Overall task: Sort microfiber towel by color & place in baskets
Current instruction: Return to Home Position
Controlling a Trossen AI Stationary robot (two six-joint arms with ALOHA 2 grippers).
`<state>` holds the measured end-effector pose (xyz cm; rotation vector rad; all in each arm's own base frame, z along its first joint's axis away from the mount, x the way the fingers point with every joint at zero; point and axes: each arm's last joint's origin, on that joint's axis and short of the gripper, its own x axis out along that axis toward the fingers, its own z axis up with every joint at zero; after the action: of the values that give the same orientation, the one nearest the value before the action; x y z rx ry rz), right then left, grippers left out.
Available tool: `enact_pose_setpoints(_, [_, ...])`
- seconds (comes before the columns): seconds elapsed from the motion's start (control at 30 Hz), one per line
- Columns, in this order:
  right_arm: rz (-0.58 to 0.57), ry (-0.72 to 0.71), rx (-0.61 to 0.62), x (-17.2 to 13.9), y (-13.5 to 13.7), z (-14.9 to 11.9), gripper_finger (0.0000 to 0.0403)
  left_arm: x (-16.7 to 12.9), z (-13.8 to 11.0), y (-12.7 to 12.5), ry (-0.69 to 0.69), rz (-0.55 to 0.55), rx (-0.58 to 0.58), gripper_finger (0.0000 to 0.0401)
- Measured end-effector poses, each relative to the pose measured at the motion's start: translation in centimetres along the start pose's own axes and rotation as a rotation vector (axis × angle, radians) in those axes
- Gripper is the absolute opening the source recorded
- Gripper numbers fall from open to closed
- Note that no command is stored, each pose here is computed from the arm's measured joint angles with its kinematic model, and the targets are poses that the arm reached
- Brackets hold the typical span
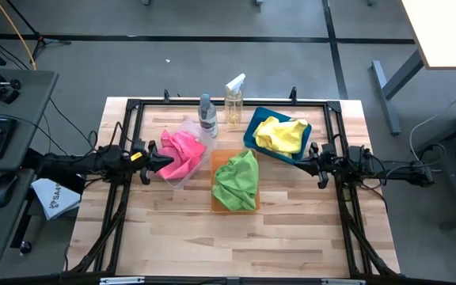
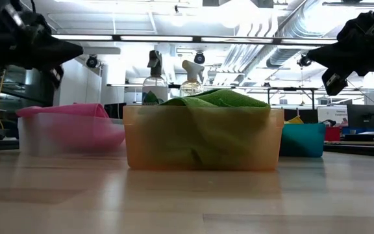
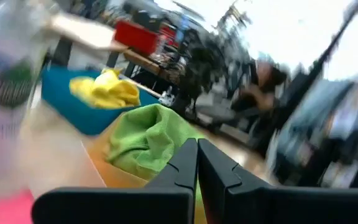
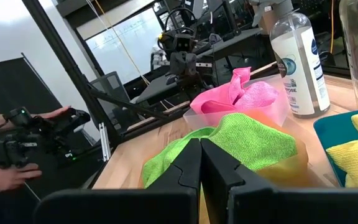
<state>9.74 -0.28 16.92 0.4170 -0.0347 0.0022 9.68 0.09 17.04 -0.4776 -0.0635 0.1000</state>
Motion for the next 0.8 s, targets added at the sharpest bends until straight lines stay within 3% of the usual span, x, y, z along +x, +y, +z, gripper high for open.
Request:
enact_pose_setpoints(0.17, [-0.001,0.001,0.000,0.00,-0.01,-0.01,0.0000,-0.01,-0.20,-0.17,0.029,-0.072,0.437,0.0000])
enact_pose_setpoints(0.23, [-0.004,0.007,0.000,0.00,-0.03,-0.07,0.0000,-0.02,-0.21,-0.21,0.027,-0.076,0.511,0.0000])
enact_pose_setpoints(0.5, [-0.006,0.013,0.000,0.00,-0.06,-0.13,0.0000,-0.02,-0.21,-0.21,0.031,-0.070,0.357,0.0000])
enact_pose_setpoints(0.8, [-0.006,0.013,0.000,0.00,-0.06,-0.13,0.0000,0.08,-0.34,-0.15,0.047,-0.064,0.331,0.0000])
